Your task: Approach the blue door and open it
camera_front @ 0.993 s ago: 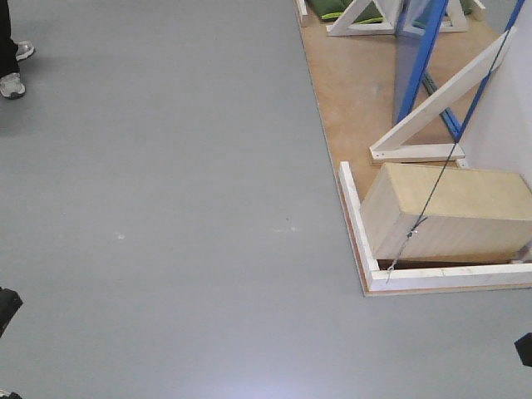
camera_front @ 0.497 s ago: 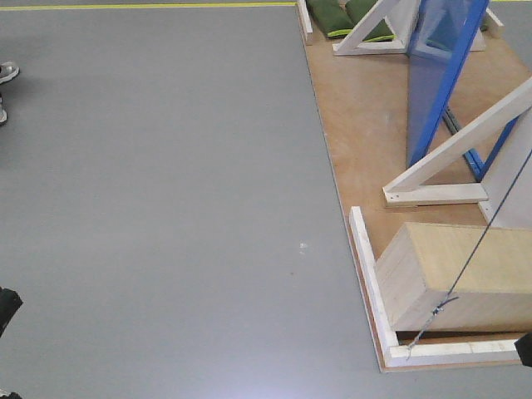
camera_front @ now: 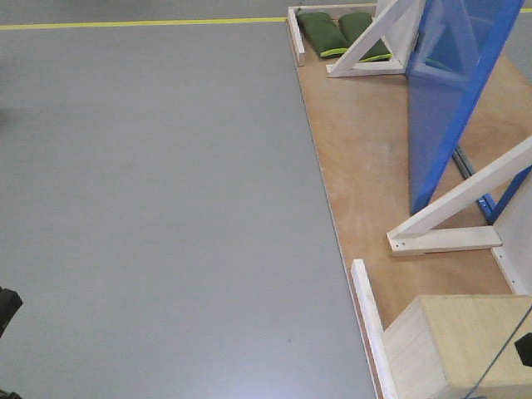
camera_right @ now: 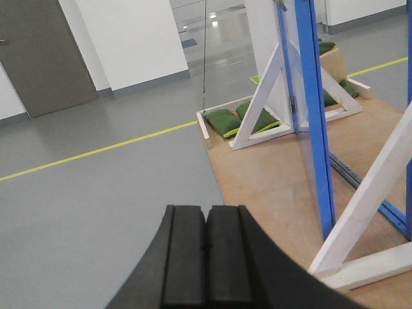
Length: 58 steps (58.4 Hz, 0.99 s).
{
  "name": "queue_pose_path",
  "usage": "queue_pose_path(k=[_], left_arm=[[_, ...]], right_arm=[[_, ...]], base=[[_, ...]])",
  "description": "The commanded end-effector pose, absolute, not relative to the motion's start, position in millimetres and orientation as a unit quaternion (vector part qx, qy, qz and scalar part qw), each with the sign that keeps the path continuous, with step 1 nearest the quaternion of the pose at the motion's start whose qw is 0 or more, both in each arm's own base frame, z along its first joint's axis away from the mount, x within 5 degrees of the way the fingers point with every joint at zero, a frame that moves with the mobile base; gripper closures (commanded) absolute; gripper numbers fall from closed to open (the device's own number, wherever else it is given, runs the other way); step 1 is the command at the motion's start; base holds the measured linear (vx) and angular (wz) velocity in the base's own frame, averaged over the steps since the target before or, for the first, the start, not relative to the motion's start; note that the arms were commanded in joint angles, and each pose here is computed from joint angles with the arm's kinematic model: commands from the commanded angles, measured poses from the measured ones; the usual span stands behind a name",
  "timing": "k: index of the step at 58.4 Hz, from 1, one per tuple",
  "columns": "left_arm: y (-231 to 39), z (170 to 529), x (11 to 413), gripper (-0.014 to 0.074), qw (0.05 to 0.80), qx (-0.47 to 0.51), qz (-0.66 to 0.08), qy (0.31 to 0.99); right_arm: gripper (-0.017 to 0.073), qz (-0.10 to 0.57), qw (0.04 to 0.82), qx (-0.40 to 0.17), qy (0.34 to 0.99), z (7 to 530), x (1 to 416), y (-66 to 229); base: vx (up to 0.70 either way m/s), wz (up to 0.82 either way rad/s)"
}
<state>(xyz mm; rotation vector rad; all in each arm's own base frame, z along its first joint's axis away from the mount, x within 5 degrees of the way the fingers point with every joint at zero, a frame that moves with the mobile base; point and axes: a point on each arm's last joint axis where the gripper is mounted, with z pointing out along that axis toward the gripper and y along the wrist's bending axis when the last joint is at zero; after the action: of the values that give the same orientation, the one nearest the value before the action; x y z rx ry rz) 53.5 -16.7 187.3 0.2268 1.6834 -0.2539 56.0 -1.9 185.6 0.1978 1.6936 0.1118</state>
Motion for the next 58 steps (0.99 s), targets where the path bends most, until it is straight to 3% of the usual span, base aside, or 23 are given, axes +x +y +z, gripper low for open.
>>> queue_pose_path(k=[1,58], left_arm=[[-16.5,203.7,52.0,0.0521,0.695,0.092,-0.124,0.702],[-16.5,203.7,52.0,0.0521,0.695,0.092,-0.124,0.702]], right_arm=[[0.0561,0.049,0.69,0.083,0.717,192.6,55.9,-2.3],[0.0561,0.049,0.69,0.083,0.717,192.6,55.9,-2.3]], base=[[0.48,-0.04],[0.42,0.07]])
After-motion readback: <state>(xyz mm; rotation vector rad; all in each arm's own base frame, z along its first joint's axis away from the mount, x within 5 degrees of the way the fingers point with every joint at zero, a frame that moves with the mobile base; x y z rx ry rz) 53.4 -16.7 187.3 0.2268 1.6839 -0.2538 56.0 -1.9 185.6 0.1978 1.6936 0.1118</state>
